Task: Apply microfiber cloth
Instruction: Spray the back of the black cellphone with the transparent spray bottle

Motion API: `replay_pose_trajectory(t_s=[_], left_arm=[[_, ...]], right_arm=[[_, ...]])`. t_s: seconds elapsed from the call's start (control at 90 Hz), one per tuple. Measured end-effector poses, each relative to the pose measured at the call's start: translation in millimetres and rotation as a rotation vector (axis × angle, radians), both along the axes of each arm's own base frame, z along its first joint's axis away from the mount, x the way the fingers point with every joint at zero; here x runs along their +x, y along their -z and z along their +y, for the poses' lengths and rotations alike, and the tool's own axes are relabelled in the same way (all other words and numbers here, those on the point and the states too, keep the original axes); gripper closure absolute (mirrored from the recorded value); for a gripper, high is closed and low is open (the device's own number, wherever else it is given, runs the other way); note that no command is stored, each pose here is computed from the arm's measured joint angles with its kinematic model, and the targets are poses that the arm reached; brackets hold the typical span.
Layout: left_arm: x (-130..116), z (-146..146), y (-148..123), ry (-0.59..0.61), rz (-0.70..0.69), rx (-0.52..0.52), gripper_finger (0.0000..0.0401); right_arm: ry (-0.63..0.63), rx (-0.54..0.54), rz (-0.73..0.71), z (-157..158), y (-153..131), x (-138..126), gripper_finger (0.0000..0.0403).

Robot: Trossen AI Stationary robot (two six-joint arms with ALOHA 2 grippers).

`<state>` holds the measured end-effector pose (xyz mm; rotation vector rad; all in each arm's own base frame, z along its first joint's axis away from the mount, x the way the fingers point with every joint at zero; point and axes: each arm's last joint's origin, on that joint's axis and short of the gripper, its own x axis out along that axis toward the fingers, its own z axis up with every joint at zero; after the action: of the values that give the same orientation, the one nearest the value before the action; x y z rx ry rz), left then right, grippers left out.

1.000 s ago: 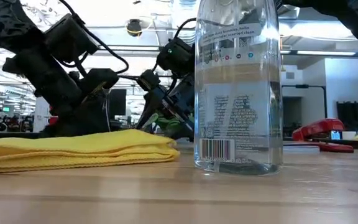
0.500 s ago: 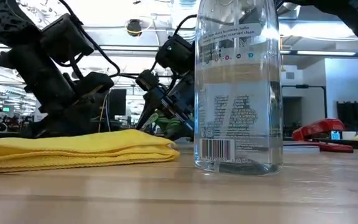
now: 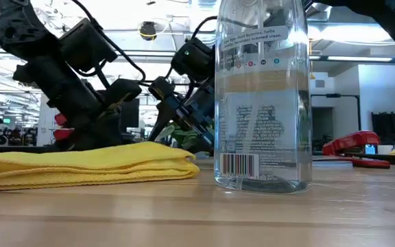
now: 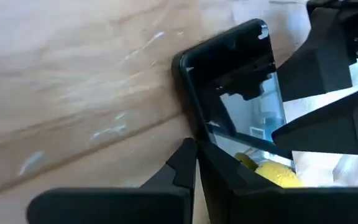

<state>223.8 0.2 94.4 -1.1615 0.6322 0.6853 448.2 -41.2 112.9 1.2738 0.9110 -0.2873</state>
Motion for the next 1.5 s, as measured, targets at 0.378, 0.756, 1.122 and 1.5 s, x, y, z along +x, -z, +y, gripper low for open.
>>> replay_pose_trajectory(t_s=[0.378, 0.756, 1.122, 1.5], left_arm=[[0.8, -1.9, -0.6, 0.031, -0.011, 0.041, 0.0401], [-16.7, 2.8, -30.3, 0.093, -0.006, 0.135, 0.0401], [-51.7, 3.1, -82.6, 0.107, -0.146, 0.229, 0.0401], [-61.7, -11.3, -138.7, 0.255, -0.577, 0.507, 0.0388]], right_arm=[[-0.044, 0.001, -0.001, 0.6, 1.9, -1.1, 0.0281], [0.016, -0.066, -0.035, -9.1, -23.4, -4.7, 0.0386], [0.061, -0.363, -0.125, -39.3, -95.4, -29.6, 0.0387], [-0.050, -0.547, -0.482, -12.4, -177.3, -41.8, 0.0387]])
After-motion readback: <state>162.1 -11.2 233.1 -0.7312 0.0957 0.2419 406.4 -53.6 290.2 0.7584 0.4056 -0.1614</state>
